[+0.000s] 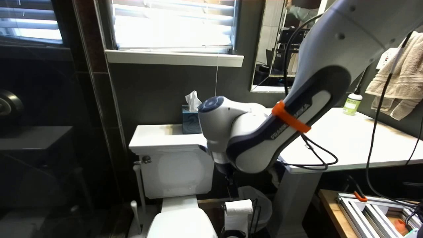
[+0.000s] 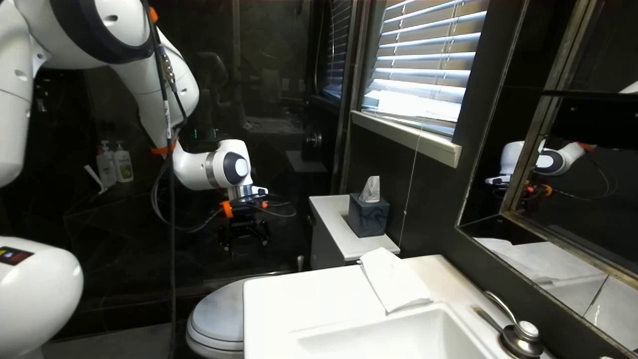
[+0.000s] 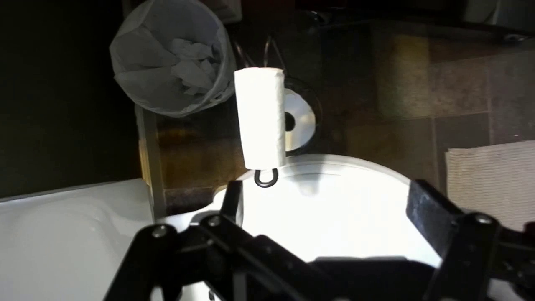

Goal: Pick up the roll of tissue and hang it on the black tissue rack

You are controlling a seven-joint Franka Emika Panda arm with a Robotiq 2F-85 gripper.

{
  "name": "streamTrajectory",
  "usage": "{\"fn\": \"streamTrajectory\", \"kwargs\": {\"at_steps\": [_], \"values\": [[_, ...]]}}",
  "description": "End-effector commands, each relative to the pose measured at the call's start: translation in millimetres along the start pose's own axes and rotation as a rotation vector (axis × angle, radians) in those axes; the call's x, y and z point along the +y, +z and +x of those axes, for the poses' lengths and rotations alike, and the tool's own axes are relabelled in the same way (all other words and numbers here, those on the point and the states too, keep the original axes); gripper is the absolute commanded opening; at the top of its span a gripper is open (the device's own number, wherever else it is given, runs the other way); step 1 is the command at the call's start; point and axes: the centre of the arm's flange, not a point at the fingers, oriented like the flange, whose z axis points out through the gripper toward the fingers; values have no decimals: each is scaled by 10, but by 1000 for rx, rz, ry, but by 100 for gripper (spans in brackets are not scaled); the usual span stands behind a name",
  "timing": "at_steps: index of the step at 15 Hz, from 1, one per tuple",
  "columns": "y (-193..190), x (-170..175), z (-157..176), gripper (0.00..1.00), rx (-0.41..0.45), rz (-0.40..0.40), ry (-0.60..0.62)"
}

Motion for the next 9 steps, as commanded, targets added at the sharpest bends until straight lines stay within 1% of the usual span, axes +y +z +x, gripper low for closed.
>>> {"fn": "streamTrajectory", "kwargs": {"at_steps": [1, 2, 4, 6, 7, 9], "values": [[-660, 170, -477, 100, 83, 165, -40], [-823, 250, -572, 100, 138, 182, -51], [-1084, 407, -744, 100, 221, 238, -73], [-1277, 551, -917, 100, 278, 294, -143], [-1124, 497, -655, 100, 237, 228, -83], [-1280, 590, -798, 100, 275, 255, -117]]}}
